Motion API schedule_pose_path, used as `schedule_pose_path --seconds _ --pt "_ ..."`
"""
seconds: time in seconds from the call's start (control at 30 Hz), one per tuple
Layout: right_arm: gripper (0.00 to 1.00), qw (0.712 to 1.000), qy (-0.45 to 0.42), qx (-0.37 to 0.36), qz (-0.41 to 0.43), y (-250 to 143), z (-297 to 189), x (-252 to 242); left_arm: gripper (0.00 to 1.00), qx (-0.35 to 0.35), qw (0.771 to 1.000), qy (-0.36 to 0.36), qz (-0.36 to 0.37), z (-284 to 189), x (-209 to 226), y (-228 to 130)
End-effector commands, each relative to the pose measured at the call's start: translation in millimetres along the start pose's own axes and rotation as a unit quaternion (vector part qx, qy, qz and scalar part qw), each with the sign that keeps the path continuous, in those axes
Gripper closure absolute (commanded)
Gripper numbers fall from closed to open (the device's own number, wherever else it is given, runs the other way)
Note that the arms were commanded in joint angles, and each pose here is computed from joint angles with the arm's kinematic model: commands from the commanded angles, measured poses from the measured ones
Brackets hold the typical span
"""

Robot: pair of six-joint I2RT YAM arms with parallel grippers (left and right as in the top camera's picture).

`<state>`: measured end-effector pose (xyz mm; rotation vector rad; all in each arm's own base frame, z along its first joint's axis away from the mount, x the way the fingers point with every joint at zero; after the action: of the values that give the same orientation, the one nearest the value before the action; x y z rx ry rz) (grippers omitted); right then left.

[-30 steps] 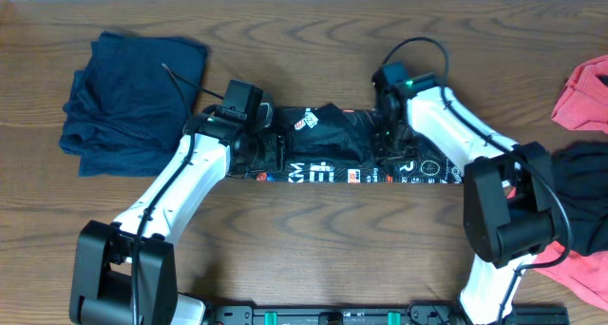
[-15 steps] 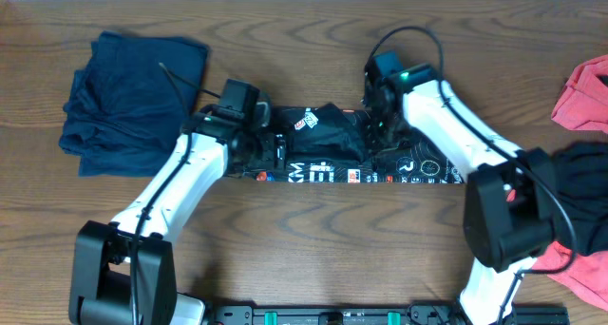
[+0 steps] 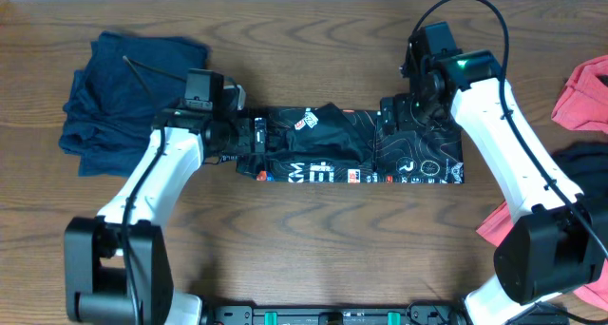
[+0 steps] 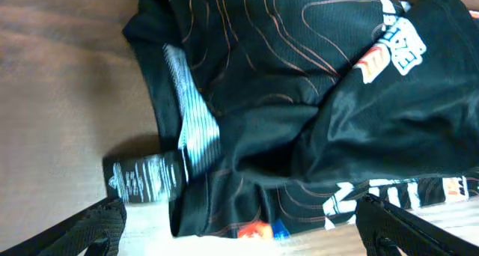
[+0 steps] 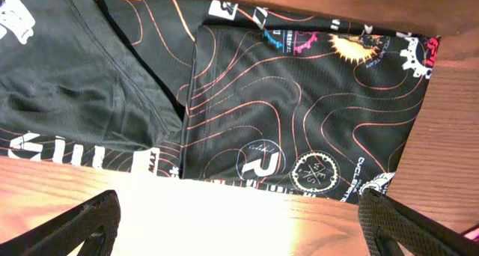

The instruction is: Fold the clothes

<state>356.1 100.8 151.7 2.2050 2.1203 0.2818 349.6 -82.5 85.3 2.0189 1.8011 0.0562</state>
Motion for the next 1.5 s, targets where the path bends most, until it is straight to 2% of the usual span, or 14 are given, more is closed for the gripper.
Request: schedule_pose_path --seconds 0.0,0.3,0.5,0.6,0.67,0.97,1.0,1.03,1.17,1.47 --pt "0.01 1.000 0.001 0.000 0.006 1.0 -1.2 -1.3 0.01 0.007 1.000 -0.001 0.008 15.8 10.1 5.3" --pt "0.01 1.000 -0.001 0.007 0.006 -1.8 -1.2 -2.1 0.01 0.012 1.000 -0.001 -0.001 51.7 24.0 8.2" --pt "0.01 1.000 -0.001 0.006 0.006 -1.8 -1.2 -2.0 0.03 0.044 0.996 -0.071 -0.010 70.9 6.4 -5.4" --pt "0.01 1.000 -0.001 0.006 0.006 -1.7 -1.2 -2.2 0.12 0.056 0.993 -0.100 -0.008 76.2 -5.2 -10.6" --pt "0.01 1.000 -0.001 0.006 0.006 -1.8 -1.2 -2.2 0.23 0.059 0.993 -0.101 -0.005 77.4 -8.0 -11.8" --pt "0.01 1.000 -0.027 -0.001 0.012 1.3 -1.5 -13.7 0.81 0.045 0.995 -0.084 -0.004 77.2 -0.5 -4.7" --pt "0.01 0.999 -0.034 -0.003 0.015 2.2 -1.7 -18.0 0.90 0.042 0.996 -0.083 -0.005 76.0 1.2 -2.8" --pt "0.01 0.999 -0.042 -0.005 0.018 3.4 -2.0 -22.9 0.94 0.040 0.996 -0.082 -0.006 75.0 2.0 -1.8" --pt "0.01 0.997 -0.066 -0.011 0.042 8.8 -3.4 -45.9 0.94 0.028 0.997 -0.066 -0.020 60.3 14.4 5.9" --pt "0.01 0.991 -0.082 0.004 0.108 7.9 -7.1 -101.5 0.94 -0.006 0.994 0.087 -0.062 -21.5 74.6 37.3"
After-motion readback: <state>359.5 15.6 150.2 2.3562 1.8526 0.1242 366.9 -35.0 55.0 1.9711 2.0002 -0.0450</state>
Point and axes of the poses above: each gripper's point midway between its finger pads, its own z axis out along the fingers, its own x axis along the line the jaws close on, y = z × x, the point moved 2 cm from there along -z, back along the fingers, and after that the axes turned 6 degrees about z, right-handed, at the moved point
